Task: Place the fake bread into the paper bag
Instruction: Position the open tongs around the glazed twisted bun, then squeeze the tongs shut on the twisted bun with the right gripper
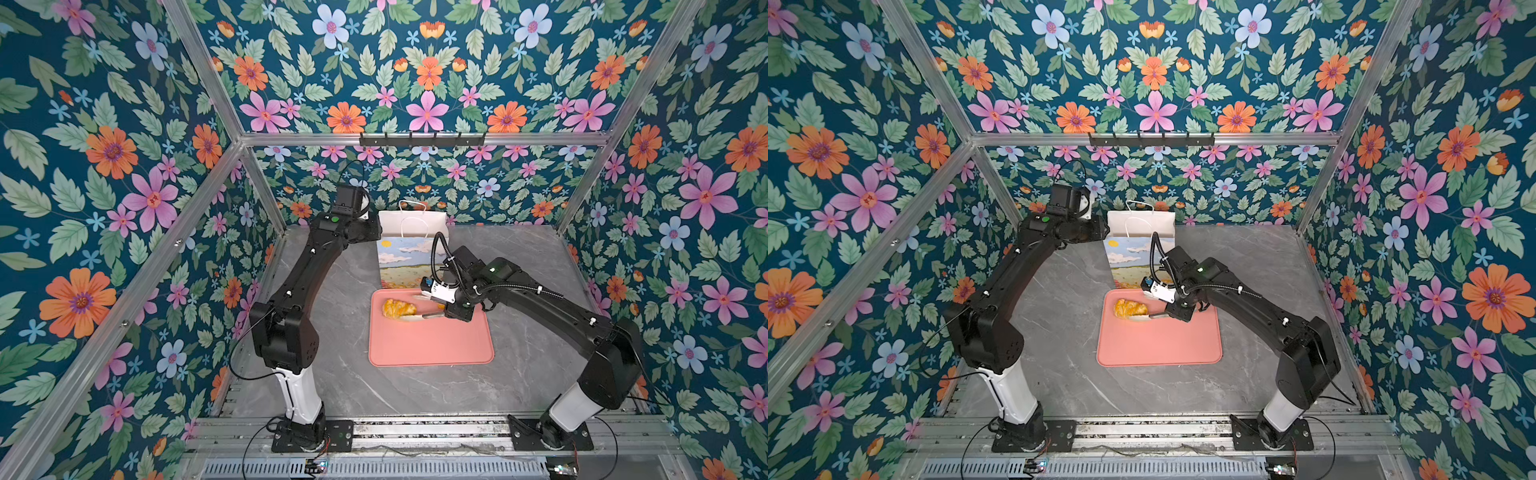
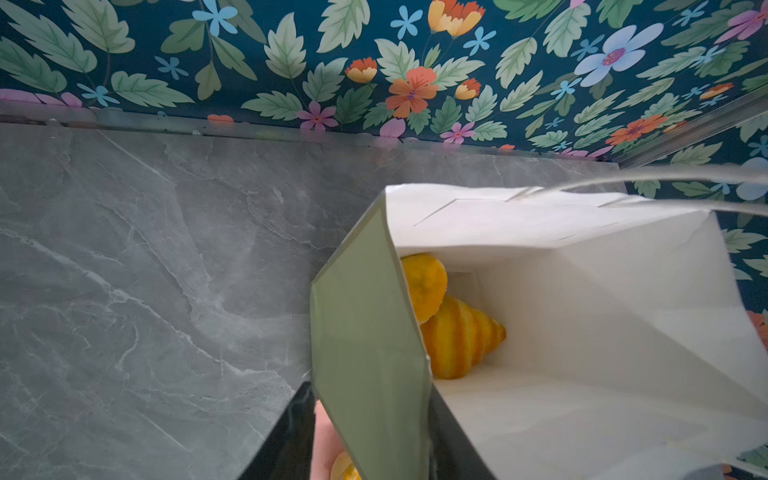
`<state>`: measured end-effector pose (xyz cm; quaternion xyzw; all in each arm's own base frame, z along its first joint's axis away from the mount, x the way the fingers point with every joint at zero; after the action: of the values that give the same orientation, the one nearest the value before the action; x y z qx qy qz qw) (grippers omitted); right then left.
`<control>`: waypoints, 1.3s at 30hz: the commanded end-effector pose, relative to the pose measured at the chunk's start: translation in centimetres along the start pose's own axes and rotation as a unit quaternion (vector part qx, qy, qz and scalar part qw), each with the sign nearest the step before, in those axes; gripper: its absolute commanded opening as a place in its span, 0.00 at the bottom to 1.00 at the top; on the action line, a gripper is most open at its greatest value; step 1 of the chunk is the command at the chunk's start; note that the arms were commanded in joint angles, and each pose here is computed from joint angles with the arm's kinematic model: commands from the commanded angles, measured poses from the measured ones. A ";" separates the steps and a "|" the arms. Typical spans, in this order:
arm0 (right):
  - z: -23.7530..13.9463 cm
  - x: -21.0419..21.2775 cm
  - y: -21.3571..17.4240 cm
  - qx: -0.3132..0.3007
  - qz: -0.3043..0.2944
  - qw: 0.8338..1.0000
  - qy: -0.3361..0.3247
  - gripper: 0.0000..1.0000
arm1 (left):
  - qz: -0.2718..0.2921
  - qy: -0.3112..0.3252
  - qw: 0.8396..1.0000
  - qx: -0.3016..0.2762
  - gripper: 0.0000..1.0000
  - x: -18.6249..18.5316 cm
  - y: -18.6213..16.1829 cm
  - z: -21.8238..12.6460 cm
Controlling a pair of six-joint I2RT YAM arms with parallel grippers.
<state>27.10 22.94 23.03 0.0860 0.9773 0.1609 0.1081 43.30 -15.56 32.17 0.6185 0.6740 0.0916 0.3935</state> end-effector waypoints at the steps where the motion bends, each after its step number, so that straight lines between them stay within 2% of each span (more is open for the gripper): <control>1: -0.2 -0.3 0.8 -0.013 -0.005 1.000 -0.001 0.44 | 0.003 -0.002 1.000 -0.009 0.43 -0.1 0.3 -0.4; 14: 2.8 -0.6 1.9 0.019 -0.018 0.999 0.023 0.45 | 0.002 0.000 1.000 -0.005 0.43 0.1 0.1 -0.1; 21: 3.4 -0.8 2.6 0.005 -0.017 0.999 0.029 0.45 | 0.002 0.002 1.000 -0.005 0.43 0.2 0.1 -0.1; 33: 4.2 -0.8 2.5 0.019 -0.017 0.999 0.037 0.40 | 0.000 -0.004 1.000 -0.009 0.43 0.0 0.4 -0.6; 39: 3.3 -0.5 2.8 0.002 -0.019 0.999 0.042 0.36 | 0.000 -0.004 1.000 -0.013 0.43 0.0 0.6 -0.8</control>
<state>29.15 26.32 20.26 0.0687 0.9840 0.1462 0.0749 43.26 -15.24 32.41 0.6152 0.6756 0.0933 0.3956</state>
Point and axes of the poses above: each gripper's point midway between its finger pads, its own z axis out along the fingers, its own x axis along the line the jaws close on, y = z × x, the point moved 7 cm from there along -z, back along the fingers, and after that the axes turned 9 degrees about -z, right-handed, at the moved point
